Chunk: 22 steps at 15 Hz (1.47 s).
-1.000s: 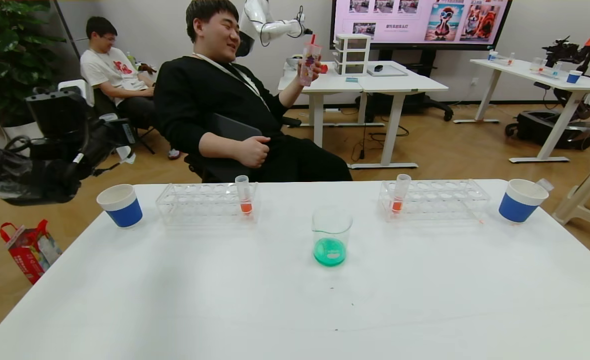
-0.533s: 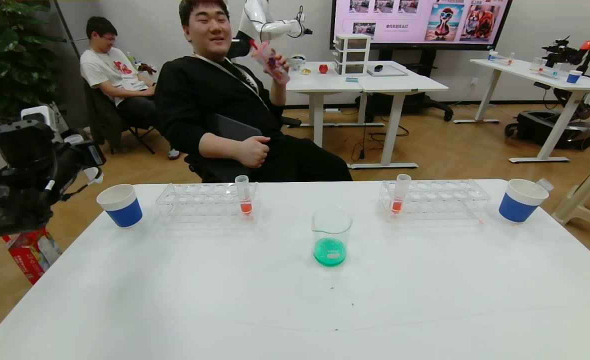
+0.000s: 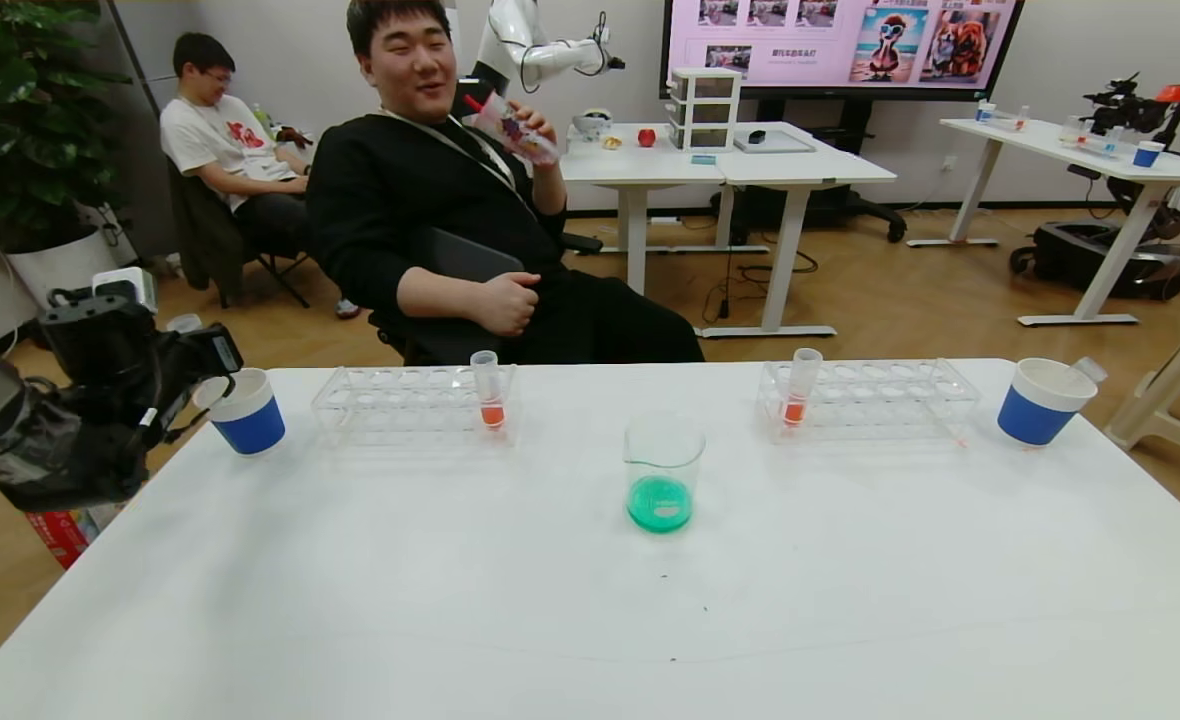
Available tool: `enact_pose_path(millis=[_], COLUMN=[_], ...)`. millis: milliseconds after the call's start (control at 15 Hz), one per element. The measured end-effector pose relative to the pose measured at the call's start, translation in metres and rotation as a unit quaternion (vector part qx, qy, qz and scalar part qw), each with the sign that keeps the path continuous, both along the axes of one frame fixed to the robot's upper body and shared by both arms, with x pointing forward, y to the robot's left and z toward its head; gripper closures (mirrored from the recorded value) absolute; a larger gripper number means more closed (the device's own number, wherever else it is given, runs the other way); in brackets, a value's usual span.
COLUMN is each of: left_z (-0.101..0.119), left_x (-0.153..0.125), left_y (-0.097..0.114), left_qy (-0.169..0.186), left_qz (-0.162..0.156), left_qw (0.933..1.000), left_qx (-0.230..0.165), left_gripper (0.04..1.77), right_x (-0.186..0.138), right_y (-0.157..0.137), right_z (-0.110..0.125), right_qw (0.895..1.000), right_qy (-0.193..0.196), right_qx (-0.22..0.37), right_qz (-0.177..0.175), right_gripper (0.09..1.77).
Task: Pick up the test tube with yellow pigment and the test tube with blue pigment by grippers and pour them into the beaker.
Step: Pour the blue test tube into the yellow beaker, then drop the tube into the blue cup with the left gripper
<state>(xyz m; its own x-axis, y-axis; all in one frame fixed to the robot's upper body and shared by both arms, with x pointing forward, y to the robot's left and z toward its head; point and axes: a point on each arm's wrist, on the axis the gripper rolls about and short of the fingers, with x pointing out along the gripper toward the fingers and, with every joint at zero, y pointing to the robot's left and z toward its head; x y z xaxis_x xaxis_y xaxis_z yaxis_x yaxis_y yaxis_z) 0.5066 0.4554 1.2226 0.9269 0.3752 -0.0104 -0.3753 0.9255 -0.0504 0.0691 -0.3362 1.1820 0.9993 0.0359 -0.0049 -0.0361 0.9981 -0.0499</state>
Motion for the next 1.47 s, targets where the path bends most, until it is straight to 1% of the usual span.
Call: enact_pose_path(millis=[67,133,267,400,467,533,667,733,800,1000,1067,1200,1267,1333,1467], left_z=[-0.006,-0.015,-0.032,-0.041,-0.043,-0.043,-0.043,-0.042,-0.041,-0.033,-0.025,-0.006,0.007,0.018,0.039], left_x=[0.003,0.005,0.009,0.010,0.010,0.010,0.010,0.010,0.010,0.008,0.007,0.007,0.007,0.008,0.010], left_y=[0.001,0.001,-0.001,-0.003,-0.003,-0.003,-0.003,-0.003,-0.003,-0.003,-0.005,-0.013,-0.024,-0.039,-0.076], left_qy=[-0.014,-0.019,-0.001,0.007,0.008,0.007,0.008,0.008,0.008,-0.001,-0.005,-0.009,-0.006,-0.007,-0.024], left_qz=[0.000,0.000,-0.003,-0.005,-0.006,-0.006,-0.006,-0.006,-0.006,-0.005,-0.007,-0.019,-0.032,-0.049,-0.091], left_qw=[0.9999,0.9998,1.0000,1.0000,1.0000,1.0000,1.0000,0.9999,1.0000,1.0000,1.0000,0.9998,0.9995,0.9988,0.9956], left_qx=[0.004,0.006,0.003,0.000,0.000,0.000,0.001,0.000,0.000,0.002,0.003,0.004,0.001,-0.001,0.001], left_gripper=[1.30,1.30,1.30,1.30,1.21,0.98,0.27,0.09,0.06,0.06,0.06,0.06,0.06,0.06,0.06], right_x=[0.000,0.000,0.000,0.000,0.000,0.000,0.000,0.000,0.000,0.000,0.000,0.000,0.000,0.000,0.000], right_y=[0.000,0.000,0.000,0.000,0.000,0.000,0.000,0.000,0.000,0.000,0.000,0.000,0.000,0.000,0.000], right_z=[0.000,0.000,0.000,0.000,0.000,0.000,0.000,0.000,0.000,0.000,0.000,0.000,0.000,0.000,0.000], right_qw=[1.000,1.000,1.000,1.000,1.000,1.000,1.000,1.000,1.000,1.000,1.000,1.000,1.000,1.000,1.000], right_qy=[0.000,0.000,0.000,0.000,0.000,0.000,0.000,0.000,0.000,0.000,0.000,0.000,0.000,0.000,0.000], right_qx=[0.000,0.000,0.000,0.000,0.000,0.000,0.000,0.000,0.000,0.000,0.000,0.000,0.000,0.000,0.000], right_qz=[0.000,0.000,0.000,0.000,0.000,0.000,0.000,0.000,0.000,0.000,0.000,0.000,0.000,0.000,0.000], right_gripper=[0.12,0.12,0.12,0.12,0.12,0.12,0.12,0.12,0.12,0.12,0.12,0.12,0.12,0.12,0.12])
